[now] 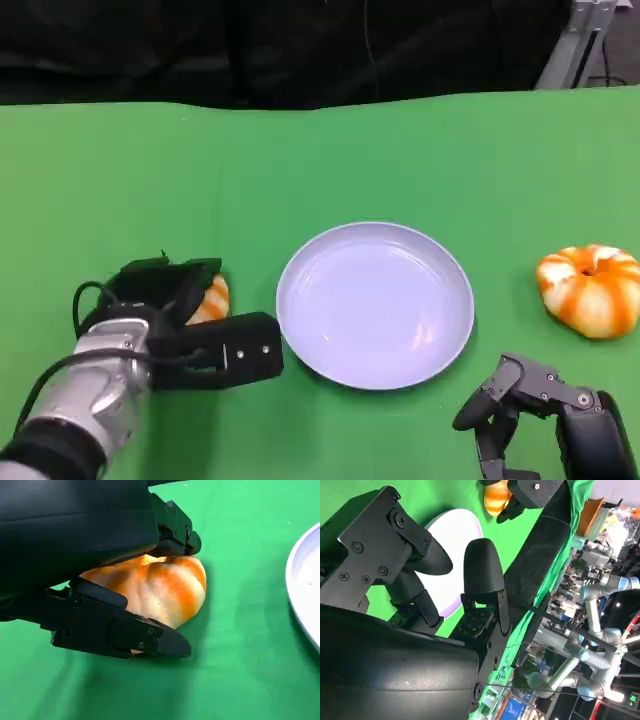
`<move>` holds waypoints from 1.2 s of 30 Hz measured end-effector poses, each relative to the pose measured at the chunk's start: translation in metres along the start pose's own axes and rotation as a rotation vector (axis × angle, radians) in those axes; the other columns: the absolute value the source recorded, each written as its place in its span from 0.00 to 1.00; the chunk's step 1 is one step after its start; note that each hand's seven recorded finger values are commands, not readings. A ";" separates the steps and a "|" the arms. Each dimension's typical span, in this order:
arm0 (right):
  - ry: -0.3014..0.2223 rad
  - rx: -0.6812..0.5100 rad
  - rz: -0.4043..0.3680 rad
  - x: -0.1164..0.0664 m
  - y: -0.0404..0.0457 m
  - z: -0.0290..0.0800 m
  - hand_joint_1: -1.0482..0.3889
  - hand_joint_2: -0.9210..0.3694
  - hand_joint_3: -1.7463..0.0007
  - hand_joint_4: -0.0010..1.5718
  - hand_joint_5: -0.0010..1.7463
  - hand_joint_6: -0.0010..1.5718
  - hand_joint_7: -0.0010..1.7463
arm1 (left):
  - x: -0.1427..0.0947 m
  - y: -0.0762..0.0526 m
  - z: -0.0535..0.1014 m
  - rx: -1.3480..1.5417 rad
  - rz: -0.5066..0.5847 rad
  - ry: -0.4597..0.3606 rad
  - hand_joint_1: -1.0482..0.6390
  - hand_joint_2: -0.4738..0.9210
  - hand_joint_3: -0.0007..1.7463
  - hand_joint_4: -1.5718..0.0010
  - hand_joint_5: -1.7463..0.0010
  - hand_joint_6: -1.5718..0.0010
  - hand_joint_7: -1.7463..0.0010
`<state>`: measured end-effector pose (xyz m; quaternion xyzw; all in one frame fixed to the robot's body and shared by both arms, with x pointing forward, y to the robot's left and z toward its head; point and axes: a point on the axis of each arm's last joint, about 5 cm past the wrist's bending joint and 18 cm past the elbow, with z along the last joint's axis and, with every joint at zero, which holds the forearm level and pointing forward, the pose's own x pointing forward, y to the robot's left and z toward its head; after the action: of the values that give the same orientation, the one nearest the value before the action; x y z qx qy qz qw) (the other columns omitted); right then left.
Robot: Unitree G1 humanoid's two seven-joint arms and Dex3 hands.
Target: Grasp the bread from the table and place it into the plate.
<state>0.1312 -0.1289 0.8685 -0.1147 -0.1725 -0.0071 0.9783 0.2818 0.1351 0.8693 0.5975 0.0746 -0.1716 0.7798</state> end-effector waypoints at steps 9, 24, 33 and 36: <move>0.002 -0.001 0.001 0.000 -0.0001 0.000 0.77 0.50 0.19 0.60 0.97 0.55 0.75 | -0.005 -0.023 -0.014 -0.070 0.270 -0.120 0.55 0.99 0.10 0.50 0.02 0.57 0.11; 0.000 -0.003 0.001 0.000 -0.0001 0.000 0.76 0.51 0.19 0.60 0.97 0.55 0.75 | -0.006 -0.033 -0.012 -0.101 0.506 -0.253 0.59 0.61 0.67 0.45 0.00 0.51 0.06; -0.001 -0.005 0.003 0.000 0.0002 0.000 0.75 0.51 0.18 0.60 0.97 0.55 0.75 | -0.003 -0.009 0.015 -0.172 0.643 -0.445 0.57 0.58 0.76 0.42 0.00 0.53 0.01; -0.001 -0.005 0.003 0.000 0.0002 0.000 0.75 0.51 0.18 0.60 0.97 0.55 0.75 | -0.004 -0.001 0.024 -0.184 0.669 -0.496 0.57 0.58 0.77 0.42 0.00 0.53 0.02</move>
<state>0.1315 -0.1286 0.8687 -0.1173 -0.1728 -0.0060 0.9779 0.2758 0.1127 0.8757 0.4572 -0.2982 -0.0404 0.8369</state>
